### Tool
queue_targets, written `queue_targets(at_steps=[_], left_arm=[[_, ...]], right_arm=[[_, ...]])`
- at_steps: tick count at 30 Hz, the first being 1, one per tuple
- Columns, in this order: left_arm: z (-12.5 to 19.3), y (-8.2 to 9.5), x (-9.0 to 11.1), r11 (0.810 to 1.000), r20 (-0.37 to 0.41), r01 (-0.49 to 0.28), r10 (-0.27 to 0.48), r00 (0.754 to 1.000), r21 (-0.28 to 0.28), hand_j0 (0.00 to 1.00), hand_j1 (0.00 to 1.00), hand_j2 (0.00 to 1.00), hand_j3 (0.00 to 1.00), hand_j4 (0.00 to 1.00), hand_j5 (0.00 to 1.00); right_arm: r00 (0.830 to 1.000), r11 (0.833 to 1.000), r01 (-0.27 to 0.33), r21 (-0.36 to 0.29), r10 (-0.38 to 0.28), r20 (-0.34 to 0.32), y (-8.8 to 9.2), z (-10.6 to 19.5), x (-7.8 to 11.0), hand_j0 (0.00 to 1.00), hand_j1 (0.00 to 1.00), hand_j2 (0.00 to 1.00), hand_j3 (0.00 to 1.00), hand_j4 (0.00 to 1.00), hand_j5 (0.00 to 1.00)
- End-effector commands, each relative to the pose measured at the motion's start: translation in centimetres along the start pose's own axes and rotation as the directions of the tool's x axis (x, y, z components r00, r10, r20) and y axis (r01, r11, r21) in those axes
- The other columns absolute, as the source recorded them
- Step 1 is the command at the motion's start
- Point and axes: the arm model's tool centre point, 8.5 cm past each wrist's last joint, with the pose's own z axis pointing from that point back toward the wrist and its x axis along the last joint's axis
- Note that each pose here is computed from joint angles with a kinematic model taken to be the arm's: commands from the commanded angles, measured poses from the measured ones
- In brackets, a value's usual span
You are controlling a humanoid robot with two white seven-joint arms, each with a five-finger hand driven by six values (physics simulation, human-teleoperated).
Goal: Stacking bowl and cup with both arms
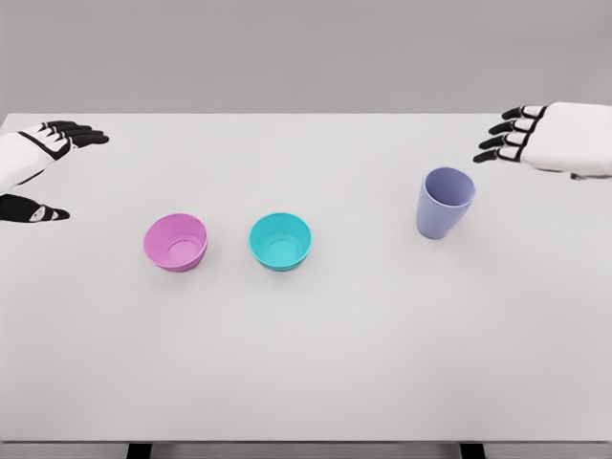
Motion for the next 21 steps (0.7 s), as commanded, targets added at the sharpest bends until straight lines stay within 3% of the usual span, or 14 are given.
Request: queue_targets(at_steps=[1,4,7,10,12,14,16,21], left_arm=[[-0.4,-0.2,0.2,1.0,0.006,-0.014,0.014,1.0,0.019,1.0,1.0,1.0,1.0,1.0,1.0],[-0.5,-0.3,0.3,1.0,0.011,-0.016,0.016,1.0,0.018,1.0,1.0,1.0,1.0,1.0,1.0],[-0.5,0.0,0.2,1.0,0.008,-0.004,0.004,1.0,0.012,1.0,1.0,1.0,1.0,1.0,1.0],[-0.6,1.0,0.3,1.0,0.009,0.024,-0.024,1.0,0.017,1.0,1.0,1.0,1.0,1.0,1.0],[-0.8,2.2,0.2,0.999,0.014,0.045,-0.045,0.999,-0.014,1.0,1.0,1.0,1.0,1.0,1.0],[-0.8,3.3,0.2,0.994,0.025,0.049,-0.047,0.999,-0.1,1.0,1.0,1.0,1.0,1.0,1.0],[-1.8,3.2,1.3,0.984,0.076,0.044,-0.03,0.997,-0.175,1.0,1.0,1.0,1.0,1.0,1.0],[-4.8,2.4,2.7,0.97,0.158,0.041,-0.003,0.987,-0.241,1.0,1.0,1.0,1.0,1.0,1.0]], right_arm=[[0.999,1.0,0.031,-0.002,-0.031,0.019,-0.2,-0.1,0.2,1.0,1.0,1.0,1.0,1.0,1.0],[0.997,0.997,0.067,-0.032,-0.066,0.038,-0.5,0.0,0.2,1.0,1.0,1.0,1.0,1.0,1.0],[0.997,0.994,0.07,-0.089,-0.071,-0.008,-1.6,0.9,-1.1,1.0,1.0,1.0,1.0,1.0,1.0],[0.995,0.991,0.089,-0.097,-0.092,-0.029,-1.3,1.2,-1.9,1.0,1.0,1.0,1.0,1.0,1.0],[0.995,0.989,0.077,-0.124,-0.084,-0.05,-2.1,1.9,-2.4,1.0,1.0,1.0,1.0,1.0,1.0],[0.993,0.988,0.082,-0.128,-0.092,-0.076,-2.1,2.6,-3.1,1.0,1.0,1.0,1.0,1.0,1.0],[0.99,0.987,0.099,-0.126,-0.11,-0.084,-1.7,2.6,-3.5,1.0,1.0,1.0,1.0,1.0,1.0],[0.99,0.987,0.098,-0.127,-0.109,-0.085,-1.7,2.6,-3.6,1.0,1.0,1.0,1.0,1.0,1.0]])
